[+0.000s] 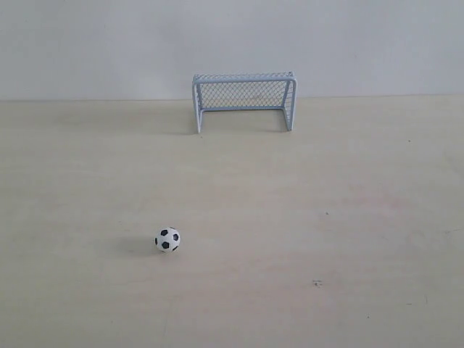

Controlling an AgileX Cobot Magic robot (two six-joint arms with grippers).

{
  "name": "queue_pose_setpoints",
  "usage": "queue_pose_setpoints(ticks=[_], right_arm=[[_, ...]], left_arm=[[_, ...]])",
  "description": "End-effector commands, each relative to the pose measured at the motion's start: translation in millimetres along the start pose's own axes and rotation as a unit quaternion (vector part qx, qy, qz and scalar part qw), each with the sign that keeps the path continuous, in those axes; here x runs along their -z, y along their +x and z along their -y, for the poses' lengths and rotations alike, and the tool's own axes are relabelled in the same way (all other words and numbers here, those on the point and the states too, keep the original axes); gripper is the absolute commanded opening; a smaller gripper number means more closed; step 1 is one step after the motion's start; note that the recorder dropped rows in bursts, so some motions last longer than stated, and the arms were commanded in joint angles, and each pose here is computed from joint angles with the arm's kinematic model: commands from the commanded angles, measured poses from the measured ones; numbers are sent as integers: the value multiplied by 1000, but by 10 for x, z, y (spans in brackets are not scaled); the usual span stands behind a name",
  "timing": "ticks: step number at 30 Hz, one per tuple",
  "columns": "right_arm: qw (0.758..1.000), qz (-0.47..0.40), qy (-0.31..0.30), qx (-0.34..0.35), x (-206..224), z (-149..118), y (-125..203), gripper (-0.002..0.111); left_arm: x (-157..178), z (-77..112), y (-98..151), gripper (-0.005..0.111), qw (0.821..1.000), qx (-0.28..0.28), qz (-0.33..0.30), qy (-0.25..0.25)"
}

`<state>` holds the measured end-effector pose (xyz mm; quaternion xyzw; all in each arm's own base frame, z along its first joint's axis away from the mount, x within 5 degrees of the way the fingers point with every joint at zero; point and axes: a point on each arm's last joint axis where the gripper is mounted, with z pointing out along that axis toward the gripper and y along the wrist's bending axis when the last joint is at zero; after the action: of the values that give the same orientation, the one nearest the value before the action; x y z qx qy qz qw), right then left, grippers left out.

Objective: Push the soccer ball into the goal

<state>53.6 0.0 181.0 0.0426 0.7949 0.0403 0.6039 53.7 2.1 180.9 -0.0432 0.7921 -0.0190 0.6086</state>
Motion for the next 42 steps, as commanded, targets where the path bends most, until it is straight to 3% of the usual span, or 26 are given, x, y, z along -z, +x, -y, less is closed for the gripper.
queue_pose_setpoints(ticks=[1,28,37,42], right_arm=[[1000,4,1,1,4,2,-6,0],[1000,16,-3,-1,5,-6,-26,0],[993,108,-36,-44,430,-126,-794,0],[987,145,-50,-53,632,-164,-1042,0]], left_arm=[[6,2,-16,6,1000,8,5,0],[6,2,-16,6,1000,8,5,0],[6,2,-16,6,1000,8,5,0],[6,2,-16,6,1000,8,5,0]])
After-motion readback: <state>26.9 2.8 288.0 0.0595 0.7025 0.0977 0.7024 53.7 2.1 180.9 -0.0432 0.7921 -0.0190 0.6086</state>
